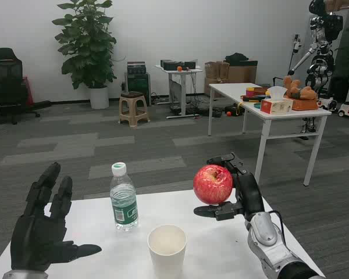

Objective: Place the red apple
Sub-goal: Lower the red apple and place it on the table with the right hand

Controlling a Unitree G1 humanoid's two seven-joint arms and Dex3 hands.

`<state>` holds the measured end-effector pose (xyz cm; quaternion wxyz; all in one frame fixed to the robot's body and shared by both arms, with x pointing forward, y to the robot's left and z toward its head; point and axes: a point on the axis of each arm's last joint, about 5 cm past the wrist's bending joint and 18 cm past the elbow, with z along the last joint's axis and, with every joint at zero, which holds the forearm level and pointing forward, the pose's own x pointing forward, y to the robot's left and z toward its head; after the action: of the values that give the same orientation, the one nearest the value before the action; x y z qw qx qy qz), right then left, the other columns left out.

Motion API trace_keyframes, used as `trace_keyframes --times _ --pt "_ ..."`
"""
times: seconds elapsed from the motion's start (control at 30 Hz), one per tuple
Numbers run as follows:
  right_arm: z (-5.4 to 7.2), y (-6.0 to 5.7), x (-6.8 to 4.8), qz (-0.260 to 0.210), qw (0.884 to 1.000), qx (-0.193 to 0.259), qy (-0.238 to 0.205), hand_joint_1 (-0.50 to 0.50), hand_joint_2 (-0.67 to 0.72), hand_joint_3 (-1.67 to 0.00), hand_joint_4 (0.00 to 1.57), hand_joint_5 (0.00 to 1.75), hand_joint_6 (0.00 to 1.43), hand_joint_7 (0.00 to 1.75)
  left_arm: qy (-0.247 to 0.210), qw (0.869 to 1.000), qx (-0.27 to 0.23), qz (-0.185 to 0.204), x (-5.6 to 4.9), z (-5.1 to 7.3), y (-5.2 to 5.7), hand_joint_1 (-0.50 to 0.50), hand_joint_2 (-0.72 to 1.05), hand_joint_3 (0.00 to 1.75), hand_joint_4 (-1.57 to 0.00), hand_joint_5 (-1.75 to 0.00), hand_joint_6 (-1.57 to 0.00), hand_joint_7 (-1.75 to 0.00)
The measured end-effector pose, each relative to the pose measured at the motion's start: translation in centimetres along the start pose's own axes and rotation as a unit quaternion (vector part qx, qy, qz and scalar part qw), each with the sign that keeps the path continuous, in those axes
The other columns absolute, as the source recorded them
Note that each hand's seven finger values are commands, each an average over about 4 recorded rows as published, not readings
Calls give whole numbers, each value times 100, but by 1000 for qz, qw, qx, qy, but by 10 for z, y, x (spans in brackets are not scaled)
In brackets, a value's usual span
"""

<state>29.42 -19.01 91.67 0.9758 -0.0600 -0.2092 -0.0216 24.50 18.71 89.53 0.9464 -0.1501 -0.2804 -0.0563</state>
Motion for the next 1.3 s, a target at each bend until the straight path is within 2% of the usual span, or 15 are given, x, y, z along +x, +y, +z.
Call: trace_keyframes --times 0.23,0.4,0.6,0.73,0.87,1.03,1.13,1.3 --pt "-1 0 -1 -1 1000 0 2 33 -22 -24 77 136 117 161 -1 1000 -1 -1 0 0 0 -32 14 0 0 0 0 -40" --pt "-1 0 -1 -2 1000 0 2 33 -22 -24 76 136 117 161 -2 1000 -1 -1 0 0 0 -31 7 0 0 0 0 -40" --pt "-1 0 -1 -2 1000 0 2 33 -22 -24 76 136 117 161 -2 1000 -1 -1 0 0 0 -31 10 0 0 0 0 -40" --pt "-1 0 -1 -2 1000 -1 3 33 -22 -24 77 136 117 161 -2 1000 -1 -1 0 0 0 -32 10 7 0 0 0 -37" --pt "-3 -2 -3 -5 1000 -5 10 33 -22 -24 77 136 117 161 -2 1000 -1 -1 0 0 0 -31 10 2 0 0 0 -35" --pt "-12 -7 -10 -13 999 -21 38 31 -22 -24 81 136 120 161 -2 1000 -1 -1 0 0 0 -32 7 0 0 0 0 -37" --pt "-19 -9 -16 -10 997 -37 63 33 -22 -24 83 136 120 161 -3 1000 -1 -1 -1 0 -1 -32 12 0 0 0 0 -35" --pt "-31 -15 -30 -6 992 -66 111 33 -16 -24 88 136 121 162 -3 1000 -1 -1 -1 0 -1 -32 10 0 0 0 0 -40"
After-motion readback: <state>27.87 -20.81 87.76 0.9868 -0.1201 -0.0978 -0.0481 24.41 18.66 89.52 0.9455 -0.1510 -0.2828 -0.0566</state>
